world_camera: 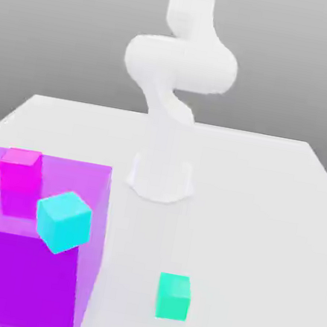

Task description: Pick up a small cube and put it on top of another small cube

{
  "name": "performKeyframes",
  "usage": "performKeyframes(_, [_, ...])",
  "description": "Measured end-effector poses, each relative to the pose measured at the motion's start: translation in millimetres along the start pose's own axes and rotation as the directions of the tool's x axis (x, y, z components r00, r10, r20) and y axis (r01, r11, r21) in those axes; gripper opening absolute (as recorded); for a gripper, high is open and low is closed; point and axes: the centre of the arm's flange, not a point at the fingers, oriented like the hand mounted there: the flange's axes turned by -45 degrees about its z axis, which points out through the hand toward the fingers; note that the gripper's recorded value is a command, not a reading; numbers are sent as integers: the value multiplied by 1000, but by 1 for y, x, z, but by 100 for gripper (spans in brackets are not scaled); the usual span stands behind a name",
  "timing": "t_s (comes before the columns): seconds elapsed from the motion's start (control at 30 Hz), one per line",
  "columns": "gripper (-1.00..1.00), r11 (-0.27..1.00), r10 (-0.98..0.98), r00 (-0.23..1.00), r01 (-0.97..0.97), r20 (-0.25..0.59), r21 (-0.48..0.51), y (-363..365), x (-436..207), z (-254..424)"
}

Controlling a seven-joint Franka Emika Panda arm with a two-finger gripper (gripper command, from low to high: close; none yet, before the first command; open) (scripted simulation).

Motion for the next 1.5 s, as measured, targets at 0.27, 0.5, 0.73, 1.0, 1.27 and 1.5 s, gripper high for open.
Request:
performKeyframes(0.27, [0,999,-15,962,5,271,36,-20,-68,181])
performKeyframes(0.5, [0,999,-37,873,22,486,37,-36,-176,295])
performKeyframes(0.73, [0,998,-55,759,56,648,20,-41,-296,362])
performKeyframes(1.0, [-100,998,-55,752,57,657,19,-40,-338,405])
performKeyframes(1.27, [-100,998,-56,752,58,657,18,-41,-321,387])
performKeyframes(1.5, [-100,963,-267,722,218,638,156,-79,-271,372])
